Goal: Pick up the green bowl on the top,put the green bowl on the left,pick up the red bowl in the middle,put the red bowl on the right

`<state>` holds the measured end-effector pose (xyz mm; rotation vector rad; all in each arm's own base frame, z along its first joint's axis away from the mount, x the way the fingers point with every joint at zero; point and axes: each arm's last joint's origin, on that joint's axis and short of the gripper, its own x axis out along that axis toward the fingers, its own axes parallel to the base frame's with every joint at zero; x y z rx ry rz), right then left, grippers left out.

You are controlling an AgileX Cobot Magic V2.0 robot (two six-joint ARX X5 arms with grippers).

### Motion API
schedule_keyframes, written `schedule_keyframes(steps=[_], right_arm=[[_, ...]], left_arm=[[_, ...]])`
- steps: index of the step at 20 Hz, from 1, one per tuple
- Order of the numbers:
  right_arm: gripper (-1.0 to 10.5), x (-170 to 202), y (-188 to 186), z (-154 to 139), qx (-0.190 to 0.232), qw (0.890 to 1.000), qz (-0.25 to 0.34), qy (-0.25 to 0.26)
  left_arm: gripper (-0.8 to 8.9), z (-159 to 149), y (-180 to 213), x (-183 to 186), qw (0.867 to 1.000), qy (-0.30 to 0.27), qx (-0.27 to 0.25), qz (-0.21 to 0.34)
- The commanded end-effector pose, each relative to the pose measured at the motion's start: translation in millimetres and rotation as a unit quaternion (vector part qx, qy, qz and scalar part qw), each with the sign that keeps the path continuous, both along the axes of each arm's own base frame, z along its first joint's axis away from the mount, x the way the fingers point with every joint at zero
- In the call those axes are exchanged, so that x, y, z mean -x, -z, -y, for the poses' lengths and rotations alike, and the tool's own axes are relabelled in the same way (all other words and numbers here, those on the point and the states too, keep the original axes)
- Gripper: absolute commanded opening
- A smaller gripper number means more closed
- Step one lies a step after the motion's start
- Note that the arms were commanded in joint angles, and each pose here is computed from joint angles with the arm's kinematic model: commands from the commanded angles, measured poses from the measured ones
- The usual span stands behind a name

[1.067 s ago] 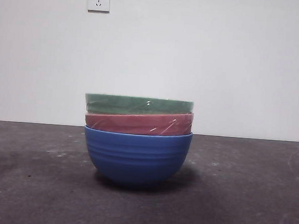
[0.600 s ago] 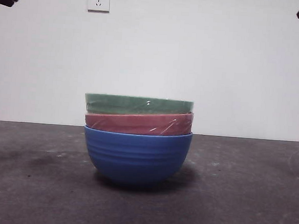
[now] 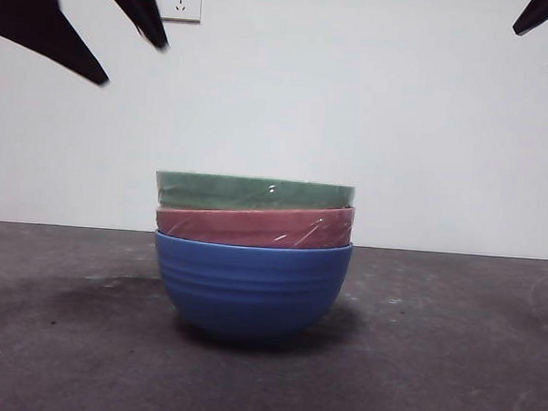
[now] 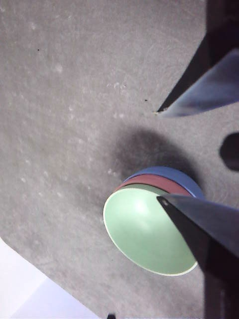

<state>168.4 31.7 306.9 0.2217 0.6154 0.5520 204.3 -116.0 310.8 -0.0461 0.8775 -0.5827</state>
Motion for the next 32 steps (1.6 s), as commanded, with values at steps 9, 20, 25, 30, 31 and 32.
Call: schedule_keyframes(steps=[9, 20, 25, 30, 31, 32], right_arm=[[2.5, -0.2, 1.3, -0.4, 0.001, 1.0, -0.012, 0.0], [2.5, -0.2, 1.3, -0.3, 0.002, 1.0, -0.011, 0.002], [2.5, -0.2, 1.3, -0.3, 0.002, 1.0, -0.011, 0.002], [2.5, -0.3, 1.3, -0.3, 0.003, 1.0, -0.011, 0.003], [2.5, -0.3, 1.3, -0.3, 0.003, 1.0, -0.011, 0.003], [2.5, -0.3, 1.3, -0.3, 0.003, 1.0, -0.011, 0.003]], left_arm=[[3.45, 66.3, 50.7, -39.7, 0.988, 0.026, -0.149, -0.029], [-0.12, 70.3, 57.8, -43.1, 0.986, 0.024, -0.16, -0.03], [-0.13, 71.0, 56.8, -44.2, 0.987, 0.021, -0.156, -0.023], [-0.13, 72.9, 43.1, -47.4, 0.989, 0.019, -0.146, -0.009], [-0.13, 72.6, 35.5, -48.2, 0.989, 0.017, -0.144, -0.005], [-0.13, 71.8, 27.1, -49.0, 0.99, 0.016, -0.141, -0.001]])
